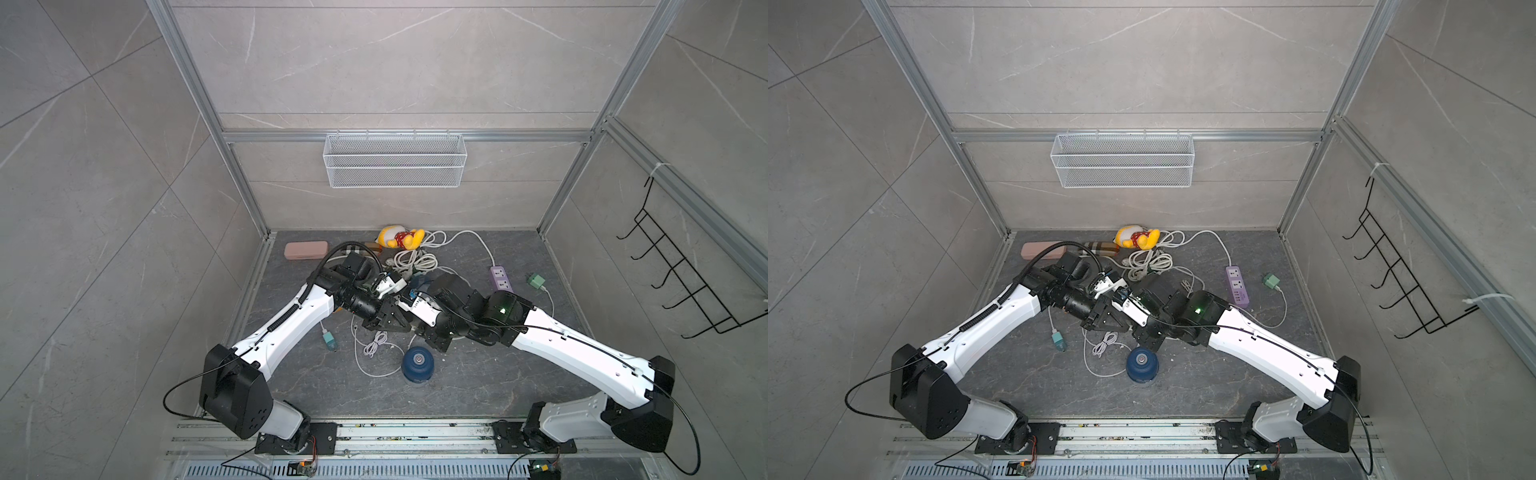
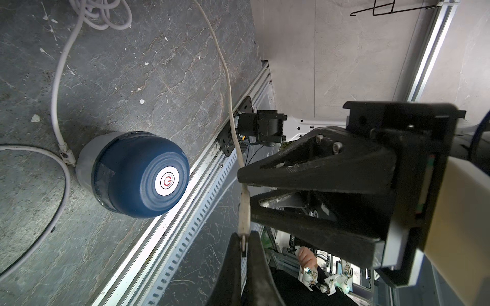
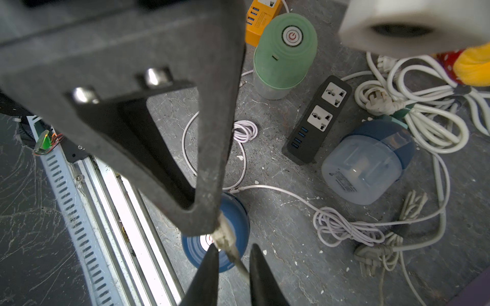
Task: Charge the cordless meat grinders
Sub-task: Pick up the charging cable from the center of the board.
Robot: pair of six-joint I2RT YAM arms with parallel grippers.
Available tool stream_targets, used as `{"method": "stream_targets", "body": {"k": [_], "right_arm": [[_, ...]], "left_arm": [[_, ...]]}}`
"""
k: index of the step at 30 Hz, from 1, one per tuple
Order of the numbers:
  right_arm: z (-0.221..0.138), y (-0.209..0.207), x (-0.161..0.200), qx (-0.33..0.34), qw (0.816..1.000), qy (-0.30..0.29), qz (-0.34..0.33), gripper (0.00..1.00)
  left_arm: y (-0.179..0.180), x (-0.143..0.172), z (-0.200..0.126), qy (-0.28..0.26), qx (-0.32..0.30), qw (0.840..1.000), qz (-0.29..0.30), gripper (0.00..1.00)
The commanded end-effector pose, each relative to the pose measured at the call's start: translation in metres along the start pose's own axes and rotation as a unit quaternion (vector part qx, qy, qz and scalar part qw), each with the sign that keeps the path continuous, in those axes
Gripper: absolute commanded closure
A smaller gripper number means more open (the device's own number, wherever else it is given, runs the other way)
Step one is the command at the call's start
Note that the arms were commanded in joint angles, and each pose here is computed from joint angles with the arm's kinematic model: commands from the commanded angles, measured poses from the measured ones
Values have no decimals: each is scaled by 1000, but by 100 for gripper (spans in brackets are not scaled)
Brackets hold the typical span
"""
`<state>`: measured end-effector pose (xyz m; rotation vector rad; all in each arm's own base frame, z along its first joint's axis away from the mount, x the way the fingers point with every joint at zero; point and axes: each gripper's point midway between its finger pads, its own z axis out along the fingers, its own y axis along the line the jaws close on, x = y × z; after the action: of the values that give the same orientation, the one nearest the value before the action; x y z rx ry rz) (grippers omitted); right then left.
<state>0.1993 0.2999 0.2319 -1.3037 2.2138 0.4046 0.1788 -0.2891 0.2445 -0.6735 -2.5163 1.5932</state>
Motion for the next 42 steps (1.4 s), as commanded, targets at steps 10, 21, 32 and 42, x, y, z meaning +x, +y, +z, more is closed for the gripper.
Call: {"method": "stream_targets", "body": {"k": [10, 21, 32, 42], "right_arm": [[0, 1, -5, 3, 1000, 3, -7, 85], [1, -27, 11, 87, 996, 14, 33, 100], [32, -67, 111, 175, 955, 73, 229, 100], [59, -60, 149, 171, 925, 71, 331, 100]], "left_arm": [[-20, 6, -8, -1, 26, 999, 28, 100], [-5, -6, -11, -29, -24, 999, 15, 28], [64, -12, 13, -74, -123, 987, -73, 17], [80, 8, 28, -133, -225, 964, -41, 9]]}}
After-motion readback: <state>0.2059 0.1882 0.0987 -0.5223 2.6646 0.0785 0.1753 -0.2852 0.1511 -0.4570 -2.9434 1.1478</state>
